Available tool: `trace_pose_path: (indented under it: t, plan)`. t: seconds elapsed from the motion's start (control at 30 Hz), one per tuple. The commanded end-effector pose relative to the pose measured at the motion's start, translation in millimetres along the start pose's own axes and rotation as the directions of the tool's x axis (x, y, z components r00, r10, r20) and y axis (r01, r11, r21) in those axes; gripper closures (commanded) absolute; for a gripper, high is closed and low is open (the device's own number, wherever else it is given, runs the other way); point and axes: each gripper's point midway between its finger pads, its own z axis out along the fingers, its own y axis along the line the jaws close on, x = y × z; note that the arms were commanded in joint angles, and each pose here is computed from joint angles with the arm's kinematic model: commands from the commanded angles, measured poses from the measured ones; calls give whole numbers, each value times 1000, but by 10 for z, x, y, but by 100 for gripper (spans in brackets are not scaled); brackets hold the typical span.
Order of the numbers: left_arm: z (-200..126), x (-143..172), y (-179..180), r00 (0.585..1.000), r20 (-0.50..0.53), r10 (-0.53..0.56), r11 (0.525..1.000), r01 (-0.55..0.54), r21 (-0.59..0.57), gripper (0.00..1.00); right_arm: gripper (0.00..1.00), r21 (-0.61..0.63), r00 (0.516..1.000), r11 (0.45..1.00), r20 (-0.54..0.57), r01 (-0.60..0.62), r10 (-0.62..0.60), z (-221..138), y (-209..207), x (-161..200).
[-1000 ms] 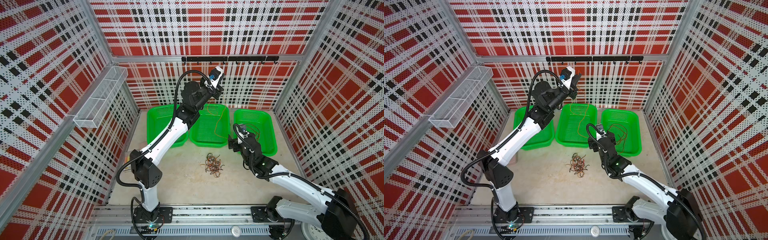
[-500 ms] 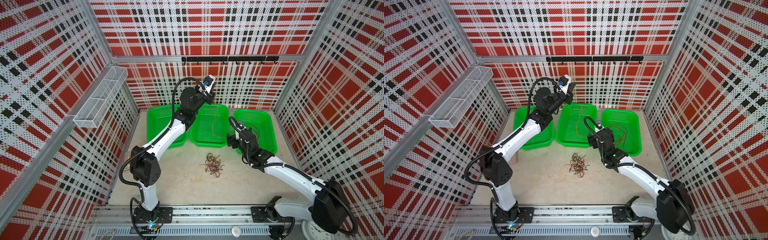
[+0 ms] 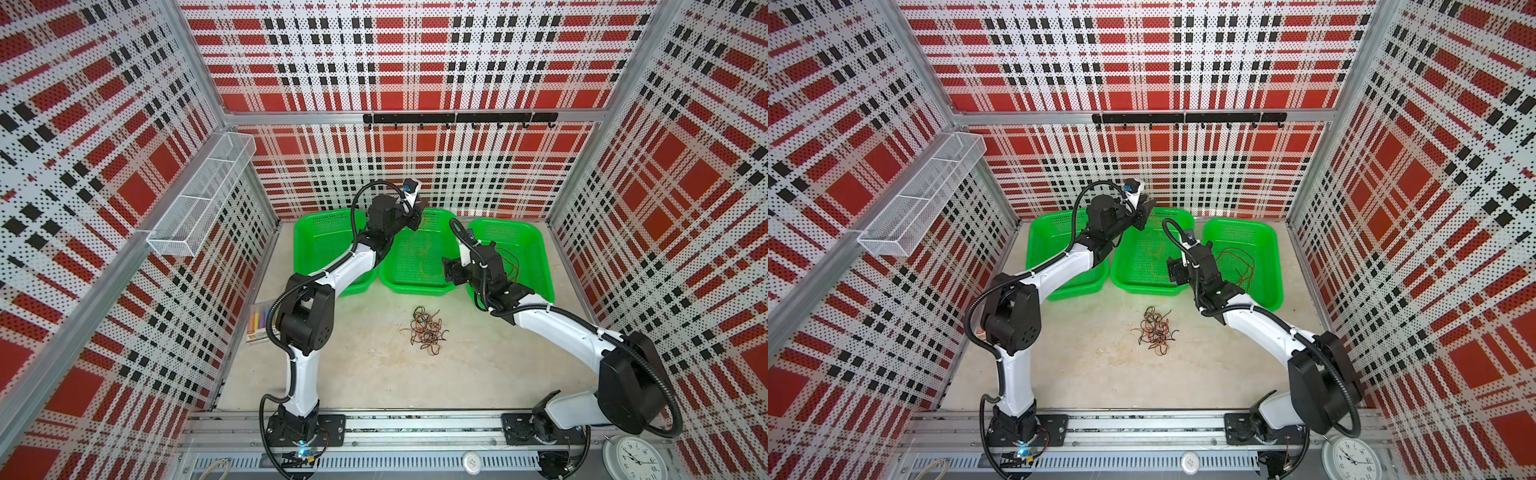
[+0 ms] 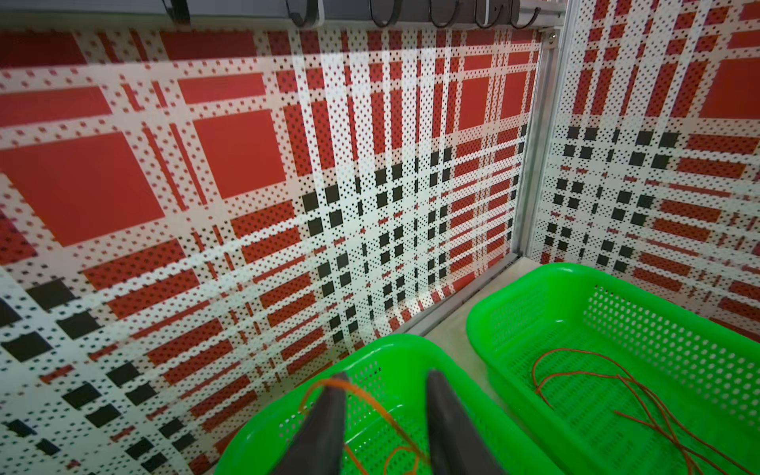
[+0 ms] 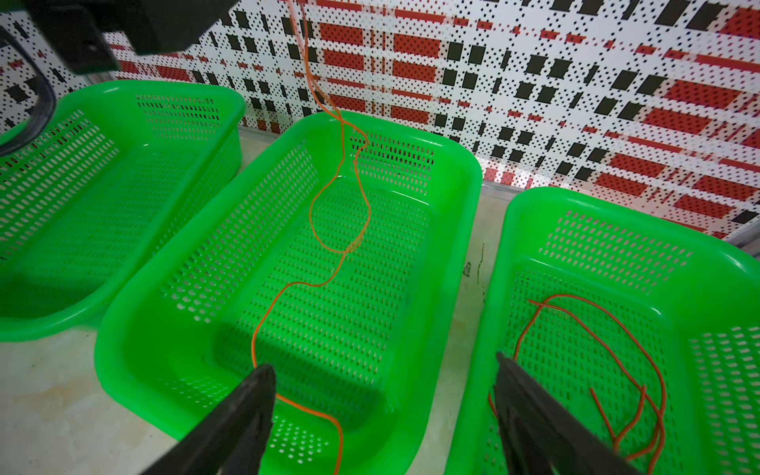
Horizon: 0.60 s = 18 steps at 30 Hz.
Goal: Untangle and sort cables by color
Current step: Place the cable into the container.
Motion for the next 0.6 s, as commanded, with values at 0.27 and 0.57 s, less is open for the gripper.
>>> trace_pose_path:
  t: [0.27,0.57]
  plan:
    - [-293,-319,79,997,73,27,1000,-26,-7,7,16,-69,997,994,2,-79,79,291,-39,-177]
    - [-153,84,-16,994,-108,0,990,15,137,8,16,-66,994,992,-15,-108,107,461,-202,-239]
